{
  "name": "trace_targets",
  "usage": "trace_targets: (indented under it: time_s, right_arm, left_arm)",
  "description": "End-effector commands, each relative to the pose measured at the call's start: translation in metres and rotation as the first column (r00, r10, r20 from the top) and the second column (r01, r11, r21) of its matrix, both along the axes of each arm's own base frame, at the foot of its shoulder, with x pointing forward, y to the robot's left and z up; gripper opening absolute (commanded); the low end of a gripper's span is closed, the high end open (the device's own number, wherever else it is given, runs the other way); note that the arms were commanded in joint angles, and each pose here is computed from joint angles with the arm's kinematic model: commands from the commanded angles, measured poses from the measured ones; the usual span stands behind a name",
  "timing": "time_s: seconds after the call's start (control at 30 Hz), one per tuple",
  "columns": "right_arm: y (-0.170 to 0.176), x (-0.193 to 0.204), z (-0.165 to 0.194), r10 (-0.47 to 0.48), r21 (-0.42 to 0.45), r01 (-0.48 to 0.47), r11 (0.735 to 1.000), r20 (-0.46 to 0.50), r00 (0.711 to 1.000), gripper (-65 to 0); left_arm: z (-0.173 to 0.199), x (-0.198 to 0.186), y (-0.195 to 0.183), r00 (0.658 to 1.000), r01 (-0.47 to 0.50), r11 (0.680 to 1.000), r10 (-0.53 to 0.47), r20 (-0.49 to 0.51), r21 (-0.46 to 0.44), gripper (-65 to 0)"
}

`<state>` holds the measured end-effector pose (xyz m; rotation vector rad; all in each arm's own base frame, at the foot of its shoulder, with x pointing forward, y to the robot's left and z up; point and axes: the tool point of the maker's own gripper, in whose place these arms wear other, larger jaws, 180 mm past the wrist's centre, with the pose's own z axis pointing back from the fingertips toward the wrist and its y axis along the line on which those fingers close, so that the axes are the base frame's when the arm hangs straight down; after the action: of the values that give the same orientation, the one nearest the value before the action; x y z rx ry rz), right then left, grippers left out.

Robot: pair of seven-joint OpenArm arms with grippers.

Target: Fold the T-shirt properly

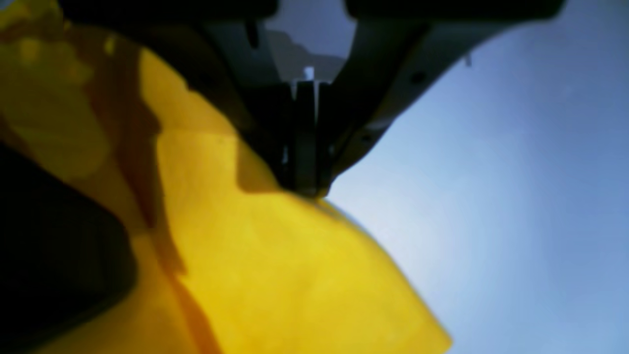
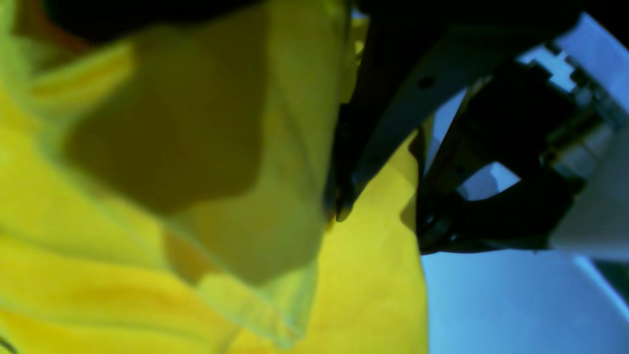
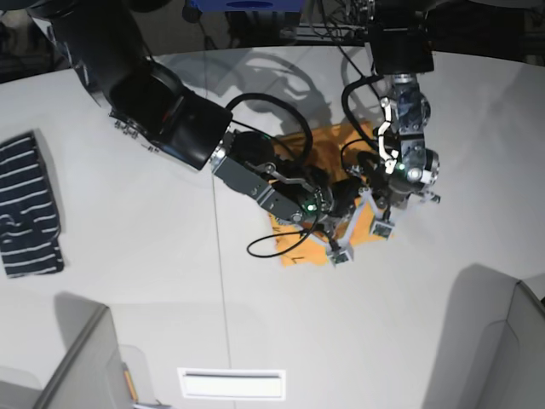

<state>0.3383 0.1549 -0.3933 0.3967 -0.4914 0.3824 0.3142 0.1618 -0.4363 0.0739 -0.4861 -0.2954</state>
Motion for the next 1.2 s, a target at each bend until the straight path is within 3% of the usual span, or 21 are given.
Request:
trace_targets:
  time_s: [0.0, 0.2, 0.33, 0.43, 0.67, 0.73, 0.9, 1.07, 1.17]
  right_arm:
    - [0.007, 0.019, 0.023, 0.000, 0.032, -0.003, 0.999, 0.067, 0.998, -65.0]
    - [-0.030, 0.046, 0.024, -0.046, -0.018, 0.048, 0.999, 0.104, 0.993, -65.0]
    - [-0.053, 0.063, 0.028, -0.134, 0.008, 0.134, 0.991, 0.090, 0.987, -65.0]
    - [-0.064, 0.070, 0.029, -0.156, 0.005, 0.156, 0.988, 0.096, 0.983, -65.0]
    - [-0.071, 0.069, 0.010, -0.177, -0.041, 0.179, 0.983, 0.065, 0.982, -65.0]
    - [-0.068, 0.069, 0.009, -0.174, -0.047, 0.177, 0.983, 0.066, 0.983, -65.0]
    - [-0.047, 0.073, 0.022, -0.097, -0.112, 0.122, 0.986, 0.203, 0.974, -65.0]
    - [-0.034, 0.061, 0.011, -0.057, -0.190, 0.093, 0.977, 0.189, 0.980, -65.0]
    - [-0.033, 0.060, 0.011, -0.055, -0.188, 0.090, 0.978, 0.184, 0.981, -65.0]
  left_arm:
    - [-0.001, 0.004, -0.018, 1.000, 0.023, 0.998, -0.023, 0.002, -0.058, -65.0]
    - [-0.003, 0.015, -0.051, 0.999, 0.035, 0.991, -0.036, -0.004, -0.131, -65.0]
    - [0.002, 0.022, -0.073, 0.994, 0.111, 0.986, -0.110, 0.013, -0.123, -65.0]
    - [0.008, 0.026, -0.073, 0.994, 0.110, 0.986, -0.107, 0.031, -0.122, -65.0]
    - [0.043, 0.024, -0.020, 0.991, -0.021, 0.996, 0.033, 0.133, -0.091, -65.0]
    - [0.048, 0.010, 0.012, 0.991, -0.064, 0.998, 0.067, 0.113, -0.027, -65.0]
    - [0.052, -0.031, 0.074, 0.979, -0.189, 0.980, 0.183, 0.086, 0.067, -65.0]
    - [0.047, -0.065, 0.123, 0.963, -0.267, 0.953, 0.262, 0.053, 0.142, -65.0]
    - [0.047, -0.077, 0.140, 0.955, -0.296, 0.941, 0.293, 0.043, 0.167, -65.0]
